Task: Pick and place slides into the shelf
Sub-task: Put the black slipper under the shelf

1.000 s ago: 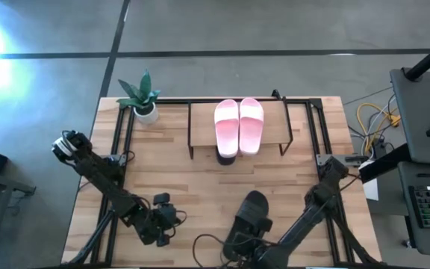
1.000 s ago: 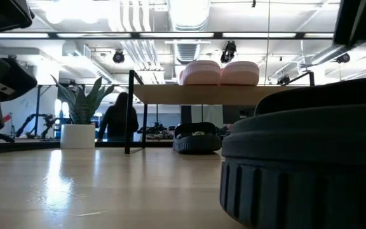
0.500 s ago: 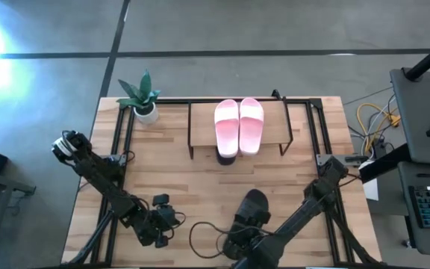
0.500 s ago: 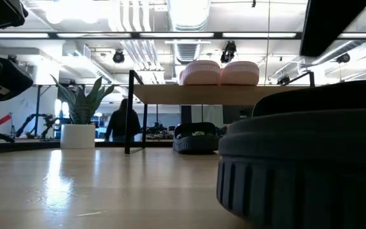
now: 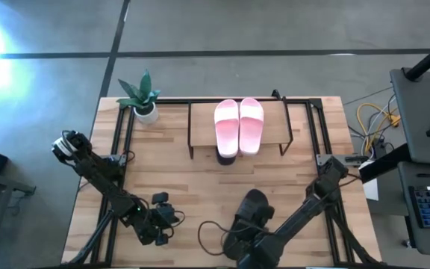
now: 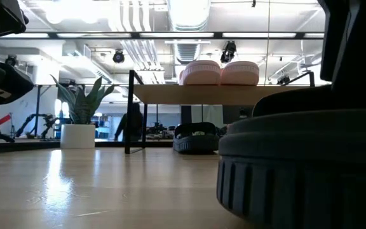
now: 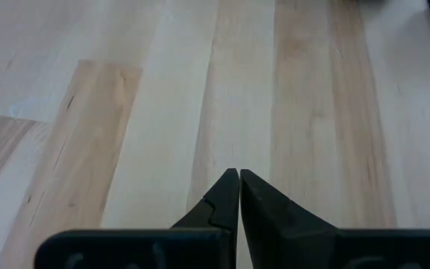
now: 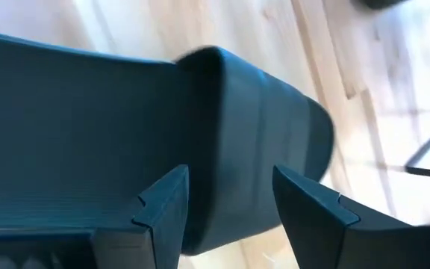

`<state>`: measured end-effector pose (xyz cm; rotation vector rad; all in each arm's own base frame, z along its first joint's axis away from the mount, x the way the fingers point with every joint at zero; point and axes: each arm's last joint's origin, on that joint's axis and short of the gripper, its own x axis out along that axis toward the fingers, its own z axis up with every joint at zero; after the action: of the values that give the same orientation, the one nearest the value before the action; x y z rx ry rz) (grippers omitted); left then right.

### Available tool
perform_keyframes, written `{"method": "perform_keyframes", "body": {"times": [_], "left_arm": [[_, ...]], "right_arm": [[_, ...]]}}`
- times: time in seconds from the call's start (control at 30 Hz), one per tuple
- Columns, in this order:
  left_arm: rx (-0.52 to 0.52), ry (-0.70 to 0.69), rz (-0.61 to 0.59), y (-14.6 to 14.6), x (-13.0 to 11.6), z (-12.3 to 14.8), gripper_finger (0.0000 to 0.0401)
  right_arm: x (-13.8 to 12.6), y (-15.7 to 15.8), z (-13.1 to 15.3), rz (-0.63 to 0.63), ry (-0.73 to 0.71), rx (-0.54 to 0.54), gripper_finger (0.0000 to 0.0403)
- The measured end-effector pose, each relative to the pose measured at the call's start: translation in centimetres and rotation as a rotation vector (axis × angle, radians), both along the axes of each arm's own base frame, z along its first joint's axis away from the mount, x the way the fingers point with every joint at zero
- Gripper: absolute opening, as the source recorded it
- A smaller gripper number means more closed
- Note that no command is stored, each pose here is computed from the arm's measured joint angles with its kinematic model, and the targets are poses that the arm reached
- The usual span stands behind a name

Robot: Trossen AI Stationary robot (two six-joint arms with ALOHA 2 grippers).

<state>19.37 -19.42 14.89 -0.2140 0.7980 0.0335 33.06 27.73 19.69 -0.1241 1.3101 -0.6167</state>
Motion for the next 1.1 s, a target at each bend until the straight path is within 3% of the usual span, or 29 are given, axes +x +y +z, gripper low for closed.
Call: {"method": "perform_keyframes", "body": {"times": [0.27, 0.5, 0.53, 0.97, 1.1], "left_arm": [[0.003, 0.002, 0.002, 0.1, 0.0, -0.1, 0.0], [-0.014, 0.003, 0.021, 0.1, 0.0, -0.1, 0.0], [-0.015, 0.003, 0.021, 0.1, 0.0, -0.1, 0.0], [-0.013, -0.012, 0.072, 0.6, 0.4, -0.1, 0.0], [-0.019, -0.013, 0.092, 0.8, 0.7, -0.1, 0.0]], "right_arm": [[-0.3, -2.1, -2.4, -0.036, 0.089, -0.078, 0.017], [-0.9, -4.6, -2.5, -0.023, 0.124, -0.155, 0.0027], [-1.1, -5.0, -2.3, -0.023, 0.118, -0.168, 0.0021], [-4.8, -13.3, -0.7, 0.014, 0.129, -0.413, 0.0014], [-5.1, -14.9, -1.3, 0.014, 0.115, -0.413, 0.0014]]}}
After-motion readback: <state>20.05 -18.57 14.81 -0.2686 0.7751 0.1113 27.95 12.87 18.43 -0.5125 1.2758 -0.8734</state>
